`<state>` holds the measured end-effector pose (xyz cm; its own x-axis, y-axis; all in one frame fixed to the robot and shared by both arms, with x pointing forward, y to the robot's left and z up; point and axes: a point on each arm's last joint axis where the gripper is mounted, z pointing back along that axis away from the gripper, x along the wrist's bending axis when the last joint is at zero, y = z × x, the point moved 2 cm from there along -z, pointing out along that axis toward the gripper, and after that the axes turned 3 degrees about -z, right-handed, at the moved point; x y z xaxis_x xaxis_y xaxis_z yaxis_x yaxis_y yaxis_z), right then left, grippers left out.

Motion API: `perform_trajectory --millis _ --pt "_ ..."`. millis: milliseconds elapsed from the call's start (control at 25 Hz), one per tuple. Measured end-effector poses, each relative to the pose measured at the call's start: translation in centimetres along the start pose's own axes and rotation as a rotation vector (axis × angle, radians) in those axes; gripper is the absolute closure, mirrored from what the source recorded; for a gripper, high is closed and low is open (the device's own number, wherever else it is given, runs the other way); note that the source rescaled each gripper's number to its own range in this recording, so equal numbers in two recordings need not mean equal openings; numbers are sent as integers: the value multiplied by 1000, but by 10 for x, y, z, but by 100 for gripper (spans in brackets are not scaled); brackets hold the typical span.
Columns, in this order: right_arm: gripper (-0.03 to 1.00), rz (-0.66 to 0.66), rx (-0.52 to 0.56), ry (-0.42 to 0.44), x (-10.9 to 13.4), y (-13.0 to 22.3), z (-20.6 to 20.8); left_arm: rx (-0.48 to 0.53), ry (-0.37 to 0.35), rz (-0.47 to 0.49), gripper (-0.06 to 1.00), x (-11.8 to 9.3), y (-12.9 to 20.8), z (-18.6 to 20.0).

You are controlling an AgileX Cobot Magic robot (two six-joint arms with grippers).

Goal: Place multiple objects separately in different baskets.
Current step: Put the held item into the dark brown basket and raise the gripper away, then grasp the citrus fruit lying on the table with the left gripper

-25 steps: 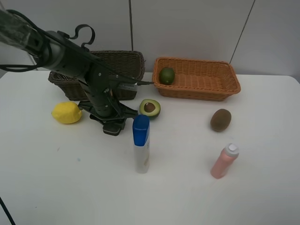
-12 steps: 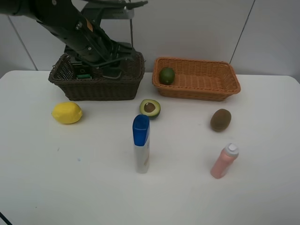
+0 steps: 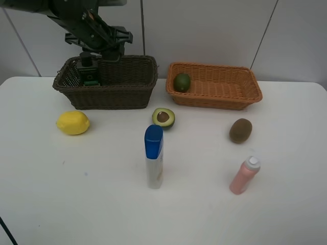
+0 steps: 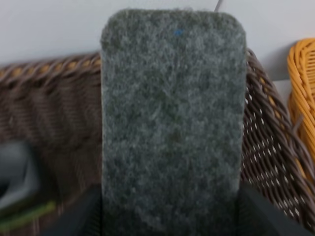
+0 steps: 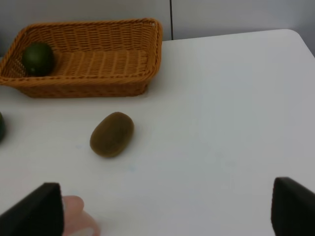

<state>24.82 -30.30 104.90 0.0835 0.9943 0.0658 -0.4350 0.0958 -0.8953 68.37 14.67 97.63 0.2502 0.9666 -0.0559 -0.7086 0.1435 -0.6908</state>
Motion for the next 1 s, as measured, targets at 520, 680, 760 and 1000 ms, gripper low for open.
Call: perform_trajectory --millis 520,680,760,1000 --pt "-3 0 0 0 0 0 0 140 -17 -32 -5 1 -1 19" --pt "-3 0 0 0 0 0 0 320 -10 -58 -5 0 5 59" --pt "-3 0 0 0 0 0 0 431 6 -88 -5 -1 10 80" --pt "-3 0 0 0 0 0 0 646 49 -171 -5 -2 26 103"
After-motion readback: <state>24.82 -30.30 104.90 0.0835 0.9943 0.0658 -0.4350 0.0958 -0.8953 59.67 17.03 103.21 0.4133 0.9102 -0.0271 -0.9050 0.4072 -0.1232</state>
